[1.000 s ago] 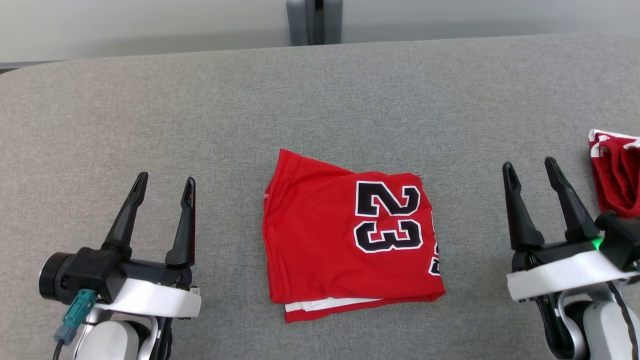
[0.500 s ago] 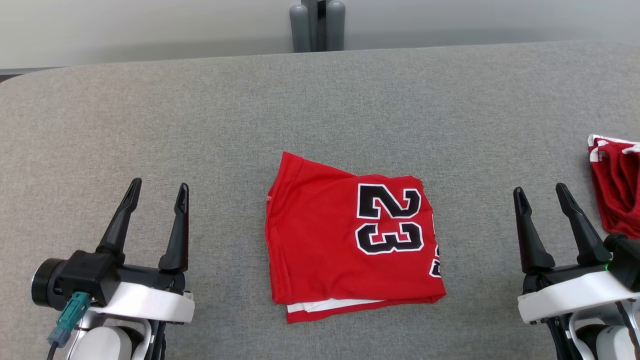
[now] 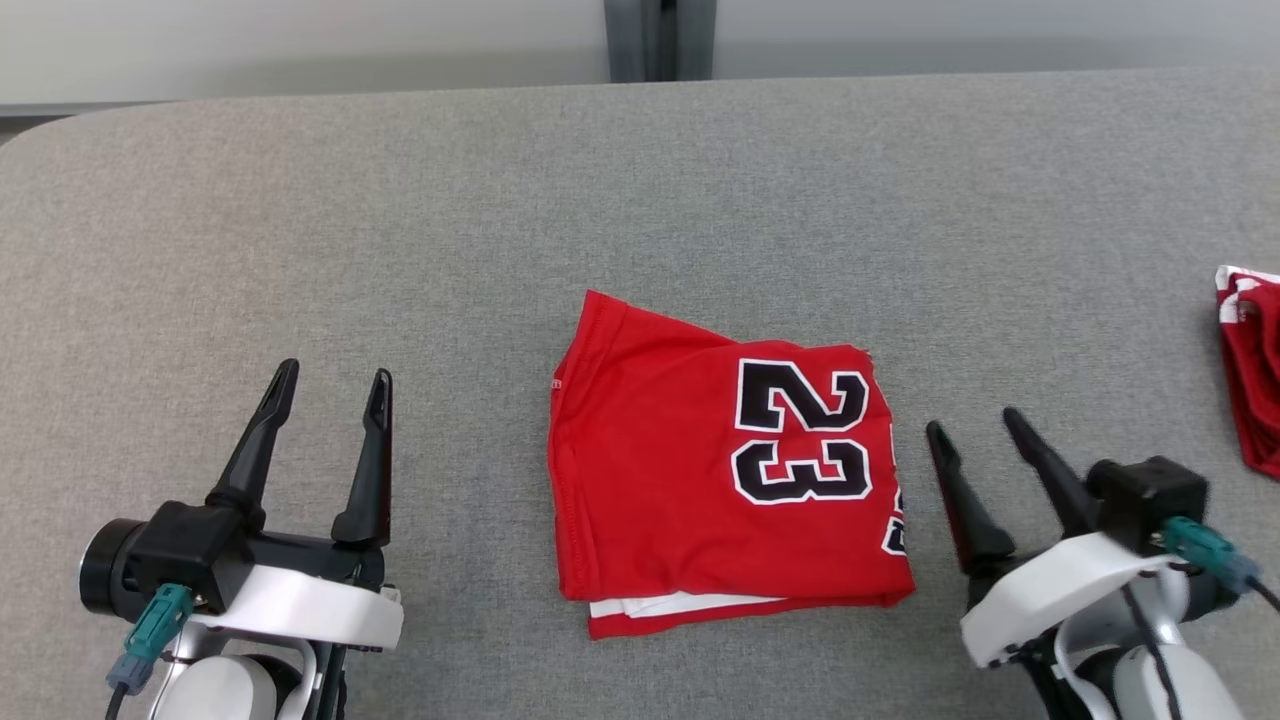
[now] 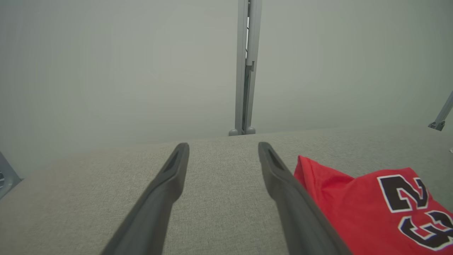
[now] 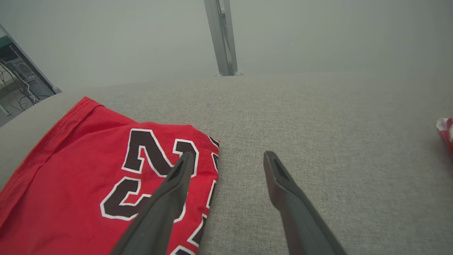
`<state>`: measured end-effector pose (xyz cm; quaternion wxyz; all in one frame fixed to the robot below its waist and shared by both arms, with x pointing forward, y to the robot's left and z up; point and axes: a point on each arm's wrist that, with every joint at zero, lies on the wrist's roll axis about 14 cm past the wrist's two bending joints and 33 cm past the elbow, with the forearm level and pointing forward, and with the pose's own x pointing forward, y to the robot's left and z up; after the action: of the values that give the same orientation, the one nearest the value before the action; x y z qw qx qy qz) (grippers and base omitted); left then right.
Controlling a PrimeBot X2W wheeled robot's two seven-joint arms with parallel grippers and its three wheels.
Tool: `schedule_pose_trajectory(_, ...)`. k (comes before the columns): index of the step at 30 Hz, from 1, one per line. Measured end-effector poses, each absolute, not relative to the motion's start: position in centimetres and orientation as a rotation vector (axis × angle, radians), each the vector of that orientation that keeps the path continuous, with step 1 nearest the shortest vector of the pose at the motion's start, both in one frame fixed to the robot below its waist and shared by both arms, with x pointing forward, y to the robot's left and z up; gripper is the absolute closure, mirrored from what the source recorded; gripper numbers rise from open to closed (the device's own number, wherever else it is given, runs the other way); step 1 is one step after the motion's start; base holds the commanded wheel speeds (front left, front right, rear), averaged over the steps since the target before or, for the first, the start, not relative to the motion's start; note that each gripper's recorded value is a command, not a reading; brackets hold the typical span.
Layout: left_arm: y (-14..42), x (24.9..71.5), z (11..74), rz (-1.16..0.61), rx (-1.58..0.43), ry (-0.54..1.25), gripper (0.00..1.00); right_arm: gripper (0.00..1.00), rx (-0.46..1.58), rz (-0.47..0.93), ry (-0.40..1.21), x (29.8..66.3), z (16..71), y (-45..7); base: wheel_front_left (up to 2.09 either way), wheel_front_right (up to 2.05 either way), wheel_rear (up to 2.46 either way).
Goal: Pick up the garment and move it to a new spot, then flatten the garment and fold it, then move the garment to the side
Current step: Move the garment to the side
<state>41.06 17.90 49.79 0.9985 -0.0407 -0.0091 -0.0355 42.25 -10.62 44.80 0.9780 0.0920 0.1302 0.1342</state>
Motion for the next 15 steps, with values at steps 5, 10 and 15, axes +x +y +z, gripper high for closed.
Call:
schedule_pose_trajectory(5, 18.2, 41.1, 49.3, -0.057, -0.09, -0.009, 0.0, 0.0, 0.211, 0.352, 0.417, 41.0, 40.9, -7.6, 0.0, 0.0, 0.0)
schedule_pose_trajectory(10, 18.5, 41.1, 48.4, -0.047, -0.088, 0.018, 0.0, 0.0, 0.23, 0.399, 0.523, 39.8, 38.3, -5.9, 0.0, 0.0, 0.0)
schedule_pose_trajectory(15, 18.5, 41.2, 48.1, -0.05, -0.086, 0.024, 0.0, 0.58, 0.257, 0.404, 0.563, 39.6, 37.6, -5.6, 0.0, 0.0, 0.0)
